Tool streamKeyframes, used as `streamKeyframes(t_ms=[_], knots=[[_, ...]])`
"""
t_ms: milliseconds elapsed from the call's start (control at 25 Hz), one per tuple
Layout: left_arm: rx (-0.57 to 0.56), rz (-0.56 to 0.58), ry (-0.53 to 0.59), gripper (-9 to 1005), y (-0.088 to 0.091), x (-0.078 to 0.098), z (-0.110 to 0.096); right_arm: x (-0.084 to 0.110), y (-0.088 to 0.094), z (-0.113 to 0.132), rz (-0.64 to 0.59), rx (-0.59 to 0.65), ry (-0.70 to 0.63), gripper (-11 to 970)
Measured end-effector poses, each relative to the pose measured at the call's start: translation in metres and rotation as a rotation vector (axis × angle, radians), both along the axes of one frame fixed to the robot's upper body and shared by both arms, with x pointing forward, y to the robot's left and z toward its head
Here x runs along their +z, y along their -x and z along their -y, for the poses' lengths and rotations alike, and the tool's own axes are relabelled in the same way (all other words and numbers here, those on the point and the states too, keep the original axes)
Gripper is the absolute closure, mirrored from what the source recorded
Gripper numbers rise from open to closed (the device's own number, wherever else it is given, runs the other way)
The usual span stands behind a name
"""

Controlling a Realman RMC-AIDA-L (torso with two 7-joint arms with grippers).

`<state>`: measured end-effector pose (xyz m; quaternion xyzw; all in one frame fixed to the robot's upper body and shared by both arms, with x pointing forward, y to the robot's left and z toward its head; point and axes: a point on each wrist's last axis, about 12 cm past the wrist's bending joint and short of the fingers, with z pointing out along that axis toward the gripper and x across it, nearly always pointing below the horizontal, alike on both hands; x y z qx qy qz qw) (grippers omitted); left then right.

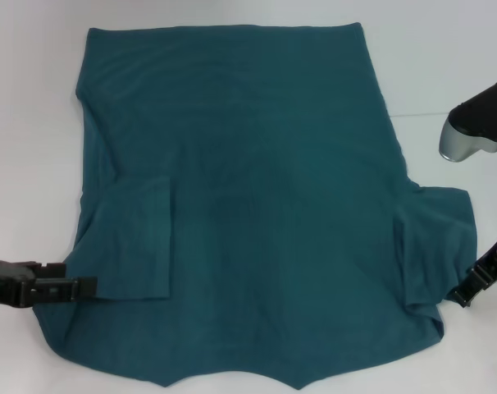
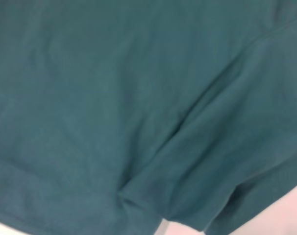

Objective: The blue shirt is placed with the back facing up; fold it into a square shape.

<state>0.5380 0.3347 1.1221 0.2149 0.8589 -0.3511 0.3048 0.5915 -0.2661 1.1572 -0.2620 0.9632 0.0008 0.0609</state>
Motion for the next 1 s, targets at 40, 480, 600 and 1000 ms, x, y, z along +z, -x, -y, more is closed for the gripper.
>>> streamKeyframes(t_ms=[40, 480, 600, 1000], knots=[[0.000, 0.000, 0.000, 151, 0.000, 0.000, 0.000, -0.001, 0.000, 0.001, 0.005, -0.005, 0.000, 202], [0.003, -0.011, 0.010, 152, 0.001, -0.002, 0.002, -0.011, 0.000, 0.010, 0.014, -0.035, 0.006, 199], [0.003, -0.016, 0.013, 151, 0.001, -0.003, 0.002, -0.015, 0.000, 0.010, 0.008, -0.038, 0.007, 198], [0.003, -0.030, 0.024, 151, 0.002, -0.008, 0.004, -0.024, -0.005, 0.006, 0.015, -0.044, 0.015, 198]])
